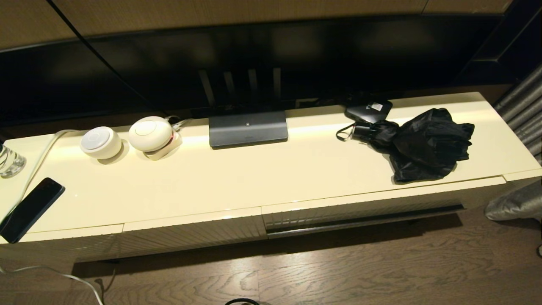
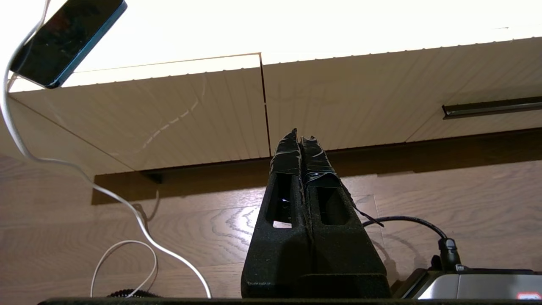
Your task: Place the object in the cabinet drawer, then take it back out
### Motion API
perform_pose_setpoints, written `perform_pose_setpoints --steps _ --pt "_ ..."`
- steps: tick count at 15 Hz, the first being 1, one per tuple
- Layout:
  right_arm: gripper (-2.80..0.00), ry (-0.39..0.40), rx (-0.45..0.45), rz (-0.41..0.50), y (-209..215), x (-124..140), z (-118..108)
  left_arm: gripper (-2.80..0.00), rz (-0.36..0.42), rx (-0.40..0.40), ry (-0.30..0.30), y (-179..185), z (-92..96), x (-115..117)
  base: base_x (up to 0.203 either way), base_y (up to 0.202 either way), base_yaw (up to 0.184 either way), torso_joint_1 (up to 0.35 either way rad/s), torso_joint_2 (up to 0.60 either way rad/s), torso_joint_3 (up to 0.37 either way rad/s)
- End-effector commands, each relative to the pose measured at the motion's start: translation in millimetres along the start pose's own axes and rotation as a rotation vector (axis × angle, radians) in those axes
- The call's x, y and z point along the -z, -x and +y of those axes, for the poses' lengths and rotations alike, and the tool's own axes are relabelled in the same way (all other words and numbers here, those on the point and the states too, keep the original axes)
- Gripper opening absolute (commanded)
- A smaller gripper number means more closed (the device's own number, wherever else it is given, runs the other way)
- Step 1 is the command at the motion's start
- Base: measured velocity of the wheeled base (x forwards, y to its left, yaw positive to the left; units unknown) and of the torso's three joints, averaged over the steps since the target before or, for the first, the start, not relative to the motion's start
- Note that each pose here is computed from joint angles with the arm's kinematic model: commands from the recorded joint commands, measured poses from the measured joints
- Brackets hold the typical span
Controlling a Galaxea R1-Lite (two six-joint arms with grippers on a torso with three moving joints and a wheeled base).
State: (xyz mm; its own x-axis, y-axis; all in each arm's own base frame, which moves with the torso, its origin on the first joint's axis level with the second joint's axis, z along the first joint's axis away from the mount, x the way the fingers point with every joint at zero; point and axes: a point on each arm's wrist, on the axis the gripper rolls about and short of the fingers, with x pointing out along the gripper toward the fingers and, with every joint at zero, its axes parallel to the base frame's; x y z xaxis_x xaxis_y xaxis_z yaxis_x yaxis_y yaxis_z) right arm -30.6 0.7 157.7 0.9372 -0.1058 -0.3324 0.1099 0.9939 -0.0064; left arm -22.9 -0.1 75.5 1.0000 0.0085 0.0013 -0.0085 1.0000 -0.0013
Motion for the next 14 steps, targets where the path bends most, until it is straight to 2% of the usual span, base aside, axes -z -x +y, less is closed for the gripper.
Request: perform_pose_setpoints --steps 1,5,8,10,12,14 --pt "-2.8 -0.032 -0.016 0.008 -10 28 0 -2.8 0.003 -0.001 0.0 0 0.0 1 0.0 0.0 0.0 0.0 0.0 0.0" --pt "-2.8 0.002 -0.179 -0.098 -6 56 0 -2.8 0.003 -0.001 0.0 0 0.0 1 0.0 0.0 0.0 0.0 0.0 0.0" --pt "-2.8 0.017 -0.247 -0.173 -9 66 1 -2.8 0.003 -0.001 0.0 0 0.0 1 0.0 0.0 0.0 0.0 0.0 0.0" --pt "-2.8 0.011 -0.247 -0.235 -17 66 2 -2.8 0.003 -0.001 0.0 0 0.0 1 0.0 0.0 0.0 0.0 0.0 0.0" --pt "-2.8 0.015 -0.2 -0.358 -27 66 2 -2.8 0.003 -0.001 0.0 0 0.0 1 0.0 0.0 0.0 0.0 0.0 0.0" --pt "-2.8 0.048 -0.15 -0.411 -32 68 2 -2.8 0.003 -0.001 0.0 0 0.0 1 0.0 0.0 0.0 0.0 0.0 0.0"
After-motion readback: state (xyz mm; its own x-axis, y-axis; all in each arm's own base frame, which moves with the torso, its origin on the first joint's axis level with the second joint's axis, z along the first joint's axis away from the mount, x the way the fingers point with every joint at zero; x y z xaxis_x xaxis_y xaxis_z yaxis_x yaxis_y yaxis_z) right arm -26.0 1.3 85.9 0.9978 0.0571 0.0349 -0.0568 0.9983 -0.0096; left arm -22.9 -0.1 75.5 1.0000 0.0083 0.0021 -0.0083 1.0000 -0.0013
